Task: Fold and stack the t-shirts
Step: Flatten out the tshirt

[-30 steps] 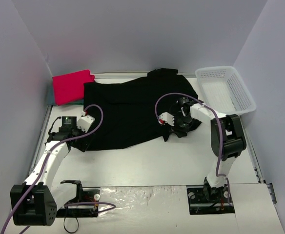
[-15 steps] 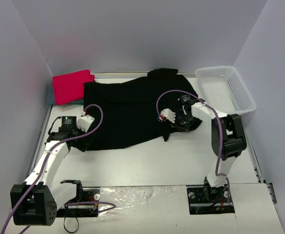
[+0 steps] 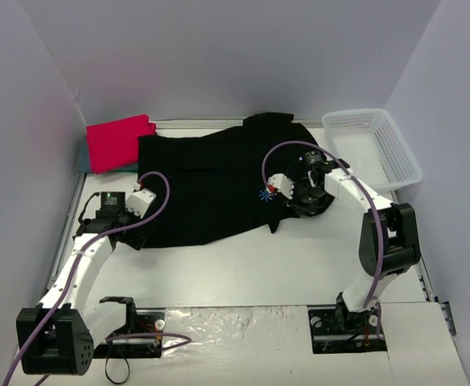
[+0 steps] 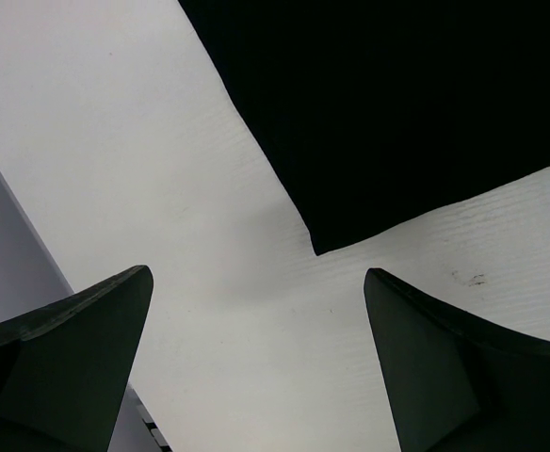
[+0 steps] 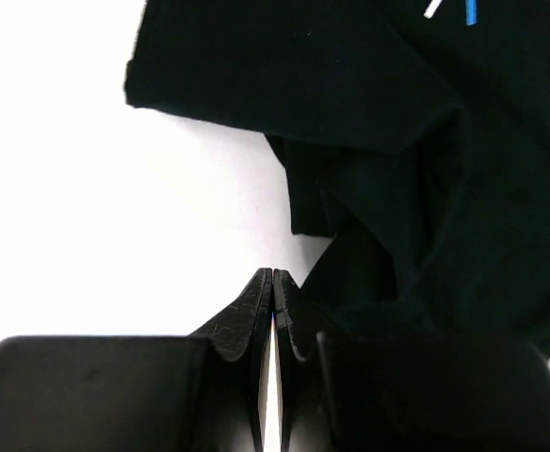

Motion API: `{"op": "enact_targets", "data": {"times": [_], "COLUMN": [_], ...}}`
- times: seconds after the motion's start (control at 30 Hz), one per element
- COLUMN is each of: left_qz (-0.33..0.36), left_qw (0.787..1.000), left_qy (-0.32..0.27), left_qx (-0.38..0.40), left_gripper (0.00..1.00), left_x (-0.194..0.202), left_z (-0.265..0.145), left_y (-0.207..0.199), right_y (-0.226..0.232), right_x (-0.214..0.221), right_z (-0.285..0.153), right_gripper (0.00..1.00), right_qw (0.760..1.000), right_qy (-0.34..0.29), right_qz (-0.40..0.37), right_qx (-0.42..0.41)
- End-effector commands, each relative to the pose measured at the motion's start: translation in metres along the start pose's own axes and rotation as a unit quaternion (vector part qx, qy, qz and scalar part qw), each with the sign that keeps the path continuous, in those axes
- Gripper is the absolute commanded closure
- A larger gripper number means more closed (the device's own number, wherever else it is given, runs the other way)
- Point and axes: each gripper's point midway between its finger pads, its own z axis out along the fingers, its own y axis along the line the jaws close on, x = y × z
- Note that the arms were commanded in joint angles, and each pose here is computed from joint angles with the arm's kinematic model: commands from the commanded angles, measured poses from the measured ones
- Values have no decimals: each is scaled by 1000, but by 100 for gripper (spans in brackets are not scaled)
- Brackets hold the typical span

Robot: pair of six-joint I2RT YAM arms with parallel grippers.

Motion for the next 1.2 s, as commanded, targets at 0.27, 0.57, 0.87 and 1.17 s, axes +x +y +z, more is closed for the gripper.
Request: {"op": "enact_targets", "data": {"times": [0.27,0.57,0.87,1.17], "left_qz": [-1,-1,-15,-16], "left_qw": [1000,1000,1000,1000], "left_qy": [-29,-23,-8,1], "left_qx": [0,-1,-8,-8], "left_gripper": [5,5,5,5], "left_x": [-9,-8,0,3], "left_z": [-9,-7,-4,0], "left_y": [2,2,9,9], "right_y": [21,30,20,2], "right_x": [-6,-7,-5,-7], "right_z": [-24,0,28,35], "right_gripper": [84,65,60,54], "right_qw": [999,996,992,994], "right_qy": [-12,-14,-5,2], "right_qz": [38,35,28,40], "right_qx": [-21,-84,-120,-101]}}
